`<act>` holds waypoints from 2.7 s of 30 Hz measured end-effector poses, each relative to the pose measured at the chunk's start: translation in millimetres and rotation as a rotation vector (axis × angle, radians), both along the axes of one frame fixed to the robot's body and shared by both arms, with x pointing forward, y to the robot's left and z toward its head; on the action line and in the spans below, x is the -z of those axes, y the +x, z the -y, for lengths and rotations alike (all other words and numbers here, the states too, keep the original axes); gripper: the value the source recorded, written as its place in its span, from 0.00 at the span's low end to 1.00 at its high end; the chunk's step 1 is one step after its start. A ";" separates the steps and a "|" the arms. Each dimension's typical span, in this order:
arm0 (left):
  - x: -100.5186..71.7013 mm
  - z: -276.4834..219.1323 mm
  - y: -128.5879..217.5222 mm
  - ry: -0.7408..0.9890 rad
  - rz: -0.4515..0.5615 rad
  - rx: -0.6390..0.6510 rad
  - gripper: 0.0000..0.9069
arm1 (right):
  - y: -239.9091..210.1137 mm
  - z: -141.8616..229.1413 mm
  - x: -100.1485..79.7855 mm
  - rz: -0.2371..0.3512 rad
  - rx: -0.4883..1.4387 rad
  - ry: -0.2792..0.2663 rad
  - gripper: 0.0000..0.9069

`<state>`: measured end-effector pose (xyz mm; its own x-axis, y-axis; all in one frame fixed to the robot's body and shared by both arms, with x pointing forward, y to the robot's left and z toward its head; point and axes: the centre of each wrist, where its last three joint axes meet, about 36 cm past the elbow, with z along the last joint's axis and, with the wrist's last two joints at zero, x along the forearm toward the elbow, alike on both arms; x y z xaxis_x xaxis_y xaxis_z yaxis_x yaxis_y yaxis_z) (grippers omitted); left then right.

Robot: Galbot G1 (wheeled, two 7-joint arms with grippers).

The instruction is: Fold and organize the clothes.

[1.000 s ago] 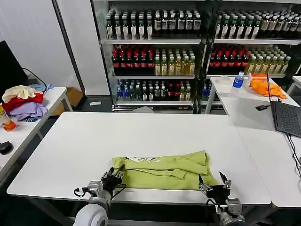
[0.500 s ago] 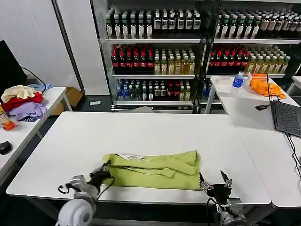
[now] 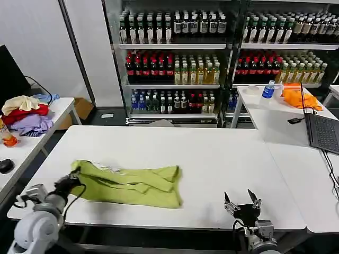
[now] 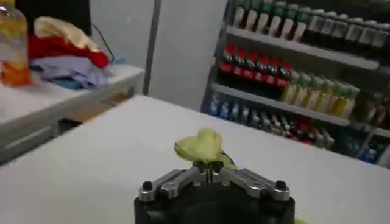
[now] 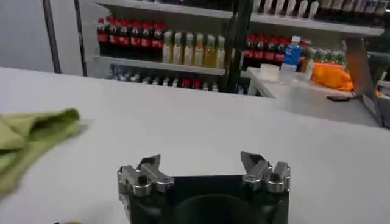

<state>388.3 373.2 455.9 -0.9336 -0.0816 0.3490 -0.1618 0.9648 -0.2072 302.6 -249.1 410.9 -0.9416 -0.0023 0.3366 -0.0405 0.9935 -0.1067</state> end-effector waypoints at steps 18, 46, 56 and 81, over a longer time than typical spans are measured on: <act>-17.5 96.1 -1.9 -0.305 0.039 0.236 0.02 | -6.0 1.7 7.0 -0.024 -0.001 -0.016 1.00; 20.1 196.3 8.4 -0.410 -0.033 0.445 1.00 | -7.3 -0.2 8.7 -0.028 -0.003 -0.012 1.00; 22.2 160.2 4.4 -0.315 -0.016 0.338 1.00 | -9.1 -1.0 5.2 -0.019 -0.003 -0.006 1.00; 63.7 92.3 15.7 -0.243 -0.158 0.240 1.00 | -15.9 0.0 -1.8 -0.012 0.001 -0.008 1.00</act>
